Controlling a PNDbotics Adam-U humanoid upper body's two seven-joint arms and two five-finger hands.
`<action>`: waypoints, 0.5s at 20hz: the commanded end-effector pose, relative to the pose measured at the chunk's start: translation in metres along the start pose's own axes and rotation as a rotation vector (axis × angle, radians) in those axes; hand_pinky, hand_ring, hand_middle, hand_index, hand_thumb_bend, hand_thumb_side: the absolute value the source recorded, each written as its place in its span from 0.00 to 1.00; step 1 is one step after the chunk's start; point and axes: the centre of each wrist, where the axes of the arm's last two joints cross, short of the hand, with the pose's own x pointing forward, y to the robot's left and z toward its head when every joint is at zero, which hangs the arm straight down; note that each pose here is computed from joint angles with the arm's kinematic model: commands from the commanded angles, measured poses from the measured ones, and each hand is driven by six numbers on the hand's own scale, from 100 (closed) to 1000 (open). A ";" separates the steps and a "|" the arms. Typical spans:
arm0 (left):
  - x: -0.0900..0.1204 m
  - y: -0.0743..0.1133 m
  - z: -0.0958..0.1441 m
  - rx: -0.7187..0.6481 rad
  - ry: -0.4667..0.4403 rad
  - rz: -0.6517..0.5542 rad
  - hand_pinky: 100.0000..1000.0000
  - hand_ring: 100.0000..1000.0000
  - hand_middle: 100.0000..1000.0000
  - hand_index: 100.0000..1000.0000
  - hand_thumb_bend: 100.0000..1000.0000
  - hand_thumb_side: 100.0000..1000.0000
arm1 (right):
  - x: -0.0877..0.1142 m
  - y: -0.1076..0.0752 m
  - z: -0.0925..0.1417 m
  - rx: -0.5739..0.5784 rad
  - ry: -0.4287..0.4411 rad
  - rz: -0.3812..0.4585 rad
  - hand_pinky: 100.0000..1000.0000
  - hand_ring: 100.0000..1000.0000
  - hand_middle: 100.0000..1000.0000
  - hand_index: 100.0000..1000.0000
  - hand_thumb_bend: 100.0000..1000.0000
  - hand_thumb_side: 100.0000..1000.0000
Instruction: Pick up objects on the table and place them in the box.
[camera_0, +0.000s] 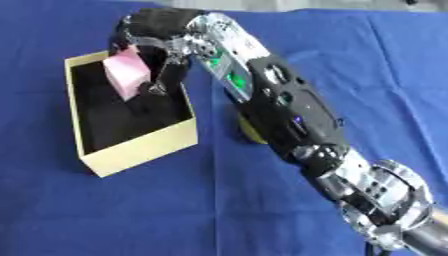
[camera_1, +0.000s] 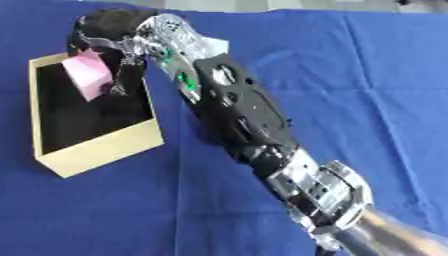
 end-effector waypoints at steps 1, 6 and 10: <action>0.005 0.002 -0.006 -0.014 -0.027 -0.001 0.69 0.78 0.72 0.80 0.17 0.55 | -0.006 -0.012 0.008 0.018 0.021 0.053 0.89 0.93 0.80 0.93 0.21 0.05; 0.004 0.002 -0.005 -0.016 -0.021 0.001 0.68 0.78 0.72 0.80 0.17 0.55 | -0.008 -0.010 0.008 0.025 0.021 0.052 0.89 0.93 0.79 0.93 0.21 0.08; 0.004 0.001 -0.004 -0.017 -0.016 0.003 0.68 0.78 0.72 0.80 0.17 0.56 | -0.008 -0.008 0.008 0.017 0.021 0.047 0.89 0.95 0.82 0.94 0.21 0.09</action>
